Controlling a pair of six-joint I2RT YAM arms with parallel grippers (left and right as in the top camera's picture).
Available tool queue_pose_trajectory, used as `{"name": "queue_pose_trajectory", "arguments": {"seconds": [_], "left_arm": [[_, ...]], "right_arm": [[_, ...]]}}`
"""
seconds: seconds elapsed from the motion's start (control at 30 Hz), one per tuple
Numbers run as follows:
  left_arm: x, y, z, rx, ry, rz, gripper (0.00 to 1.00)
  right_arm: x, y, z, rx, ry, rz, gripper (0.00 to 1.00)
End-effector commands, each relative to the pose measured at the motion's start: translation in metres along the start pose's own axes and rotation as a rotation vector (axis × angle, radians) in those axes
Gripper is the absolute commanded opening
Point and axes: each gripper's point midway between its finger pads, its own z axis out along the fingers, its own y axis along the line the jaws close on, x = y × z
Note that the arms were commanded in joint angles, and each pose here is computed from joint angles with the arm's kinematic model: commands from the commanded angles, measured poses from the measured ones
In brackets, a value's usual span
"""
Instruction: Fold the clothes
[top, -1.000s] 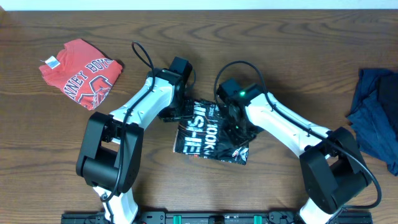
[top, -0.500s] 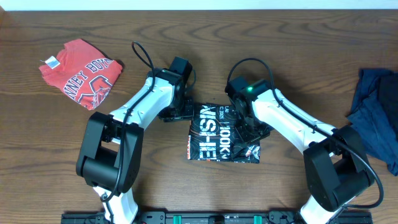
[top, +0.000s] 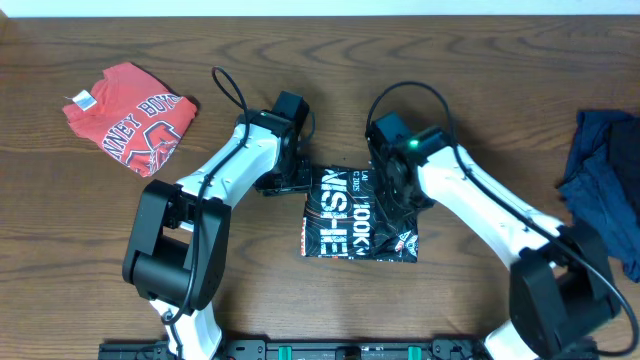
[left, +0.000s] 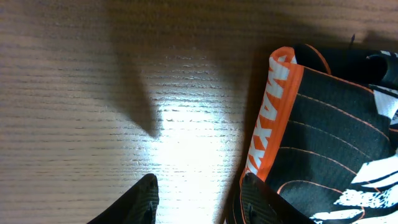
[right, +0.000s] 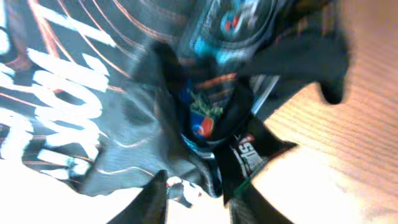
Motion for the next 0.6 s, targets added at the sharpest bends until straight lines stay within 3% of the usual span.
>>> {"name": "queue_pose_trajectory", "arguments": {"seconds": [0.0, 0.13, 0.27, 0.37, 0.47, 0.57], "left_arm": [[0.004, 0.002, 0.007, -0.004, 0.024, 0.011, 0.46], [0.004, 0.002, 0.007, -0.004, 0.024, 0.011, 0.45], [0.004, 0.002, 0.007, -0.004, 0.025, 0.01, 0.46], [0.004, 0.002, 0.007, -0.004, 0.025, 0.01, 0.45], [0.004, 0.002, 0.007, -0.004, 0.025, 0.011, 0.46], [0.004, 0.002, 0.007, -0.004, 0.025, 0.011, 0.45]], "right_arm": [[-0.015, 0.003, -0.011, -0.031, -0.076, 0.0, 0.43], [-0.027, 0.006, -0.012, -0.04, -0.121, 0.001, 0.53], [-0.03, 0.008, -0.011, -0.053, -0.131, 0.0, 0.56], [-0.031, 0.014, -0.009, -0.085, -0.128, -0.01, 0.54], [-0.04, 0.017, -0.008, -0.099, -0.161, -0.019, 0.45], [-0.055, 0.019, -0.011, -0.104, -0.225, -0.019, 0.45]]}}
